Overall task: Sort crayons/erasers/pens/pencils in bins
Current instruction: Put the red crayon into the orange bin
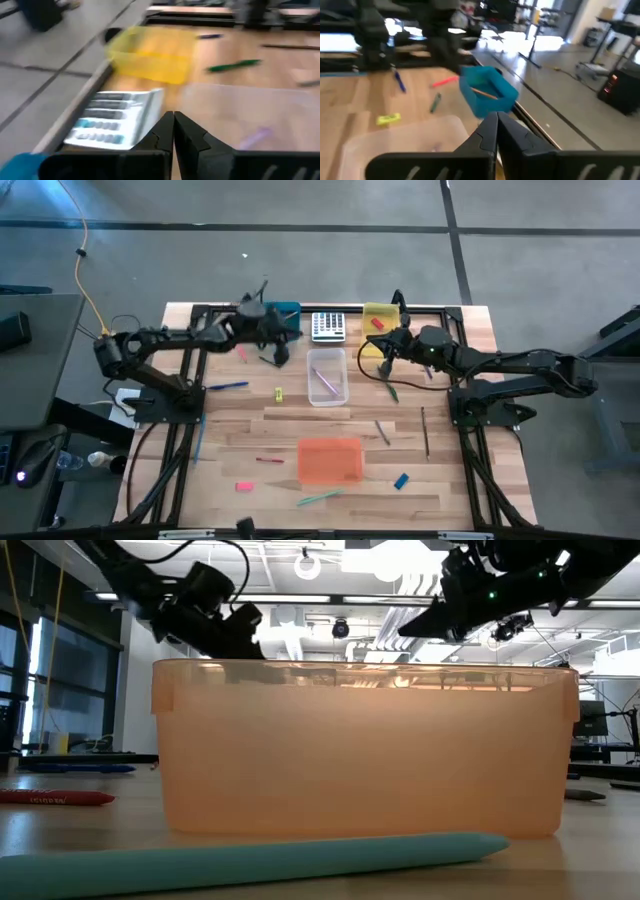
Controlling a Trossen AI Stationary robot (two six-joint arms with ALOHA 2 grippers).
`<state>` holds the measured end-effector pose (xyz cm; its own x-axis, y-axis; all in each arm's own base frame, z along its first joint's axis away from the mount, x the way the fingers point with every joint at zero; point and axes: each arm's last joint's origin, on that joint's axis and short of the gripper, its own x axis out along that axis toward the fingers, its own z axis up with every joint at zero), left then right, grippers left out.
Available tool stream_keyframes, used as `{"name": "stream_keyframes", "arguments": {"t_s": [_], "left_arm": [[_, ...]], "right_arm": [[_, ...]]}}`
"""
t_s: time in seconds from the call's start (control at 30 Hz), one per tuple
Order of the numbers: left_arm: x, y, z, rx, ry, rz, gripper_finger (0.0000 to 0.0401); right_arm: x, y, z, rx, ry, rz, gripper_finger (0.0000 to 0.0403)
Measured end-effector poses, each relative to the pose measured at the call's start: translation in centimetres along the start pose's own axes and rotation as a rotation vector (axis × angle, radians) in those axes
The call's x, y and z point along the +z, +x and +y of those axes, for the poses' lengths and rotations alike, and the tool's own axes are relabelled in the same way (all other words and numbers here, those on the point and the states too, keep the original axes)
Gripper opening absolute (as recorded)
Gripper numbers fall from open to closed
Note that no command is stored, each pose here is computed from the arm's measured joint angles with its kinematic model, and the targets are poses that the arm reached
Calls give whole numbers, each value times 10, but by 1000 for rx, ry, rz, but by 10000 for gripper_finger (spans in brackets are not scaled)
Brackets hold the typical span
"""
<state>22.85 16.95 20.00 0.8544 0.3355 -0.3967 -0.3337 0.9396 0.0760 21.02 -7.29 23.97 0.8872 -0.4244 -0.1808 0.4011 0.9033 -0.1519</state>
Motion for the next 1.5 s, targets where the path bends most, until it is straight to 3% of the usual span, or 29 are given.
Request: {"name": "stream_keyframes", "arguments": {"t_s": [0.17,0.33,0.5,0.73,0.87,1.07,1.33,1.5], "left_arm": [[-13,2,-34,-91,33,-24,0],[-9,5,-60,-178,69,-29,0],[-5,0,-76,-216,91,-12,0],[-5,-24,-86,-148,111,126,0],[-6,-40,-87,-128,42,208,0],[-14,-57,-100,-152,-26,433,0],[-12,-63,-161,-207,-57,610,1],[-13,-70,-205,-186,-95,713,17]], "right_arm": [[-11,-1,1,1,-22,113,0],[-32,-4,3,53,-70,128,0],[-47,-7,1,105,-21,113,0],[-39,-12,1,138,-18,35,0],[-31,-22,-1,139,-19,-3,0],[-25,-34,-3,136,16,-23,0],[-28,-32,-2,139,28,-1,0],[-26,-32,-1,146,29,-12,0]]}}
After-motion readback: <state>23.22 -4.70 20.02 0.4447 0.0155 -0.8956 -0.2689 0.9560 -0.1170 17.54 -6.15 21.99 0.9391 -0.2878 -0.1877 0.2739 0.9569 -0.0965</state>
